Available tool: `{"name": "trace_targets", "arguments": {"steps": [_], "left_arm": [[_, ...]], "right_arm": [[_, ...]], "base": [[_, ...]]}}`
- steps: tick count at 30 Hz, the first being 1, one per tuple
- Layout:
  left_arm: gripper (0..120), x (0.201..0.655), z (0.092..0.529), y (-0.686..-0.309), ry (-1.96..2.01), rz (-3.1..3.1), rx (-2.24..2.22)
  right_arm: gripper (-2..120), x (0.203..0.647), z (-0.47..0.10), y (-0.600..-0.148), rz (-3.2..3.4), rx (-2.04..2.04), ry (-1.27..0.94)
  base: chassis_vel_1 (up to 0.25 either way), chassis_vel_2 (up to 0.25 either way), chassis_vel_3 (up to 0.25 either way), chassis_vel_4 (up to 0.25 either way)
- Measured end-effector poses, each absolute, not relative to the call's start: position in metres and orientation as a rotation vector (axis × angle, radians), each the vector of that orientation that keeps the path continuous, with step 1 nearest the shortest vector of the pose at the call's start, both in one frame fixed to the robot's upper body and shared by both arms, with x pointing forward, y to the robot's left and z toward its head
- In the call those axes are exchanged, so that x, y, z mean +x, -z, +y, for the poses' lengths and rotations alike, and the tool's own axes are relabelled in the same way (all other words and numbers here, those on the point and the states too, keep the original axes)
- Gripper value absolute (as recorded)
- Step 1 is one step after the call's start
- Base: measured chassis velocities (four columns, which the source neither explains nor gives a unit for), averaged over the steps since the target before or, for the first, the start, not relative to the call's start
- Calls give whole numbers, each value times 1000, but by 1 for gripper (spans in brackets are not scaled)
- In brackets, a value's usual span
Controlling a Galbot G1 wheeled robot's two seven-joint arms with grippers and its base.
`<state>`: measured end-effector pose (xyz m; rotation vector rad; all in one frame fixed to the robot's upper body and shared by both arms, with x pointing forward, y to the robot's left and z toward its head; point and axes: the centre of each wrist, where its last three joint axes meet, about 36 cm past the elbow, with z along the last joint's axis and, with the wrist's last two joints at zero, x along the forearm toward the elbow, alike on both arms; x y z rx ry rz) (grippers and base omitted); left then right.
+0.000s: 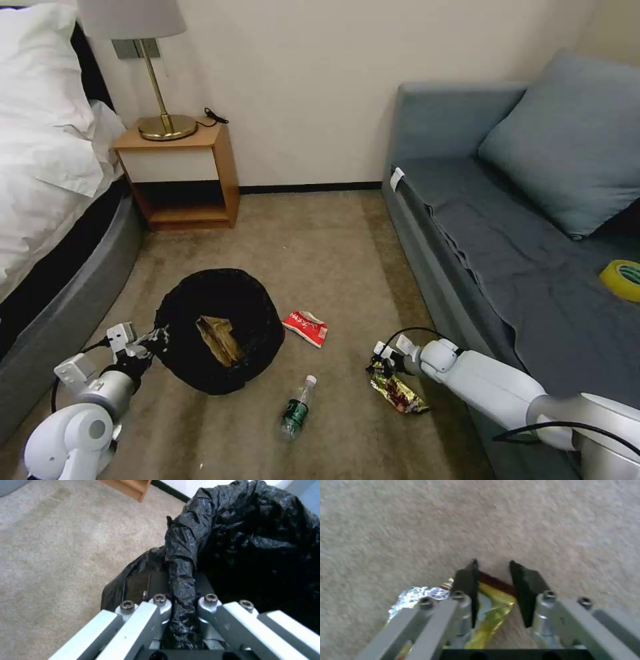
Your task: Pick up the trash bin, then pick up the garbage on the floor and place it into the trash bin.
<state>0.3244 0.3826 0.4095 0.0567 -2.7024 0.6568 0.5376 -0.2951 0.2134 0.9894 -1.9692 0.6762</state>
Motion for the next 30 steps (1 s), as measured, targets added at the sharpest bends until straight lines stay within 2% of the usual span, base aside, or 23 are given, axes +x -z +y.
{"name": "trace_targets", "arguments": {"steps": [1,7,30], "left_arm": [[4,324,383,-410,-657,-2702,57],[4,325,382,-410,-659,-2704,54],[4,326,379,-410,-661,-2705,34]], "right_arm": [[22,538,-295,-213,-1969,989,-676],[0,543,-297,-227,-2031,968,-647],[0,542,-300,-294,-2234,956,-518]], "base": [[0,0,0,0],[0,0,0,0],[0,0,0,0]]}}
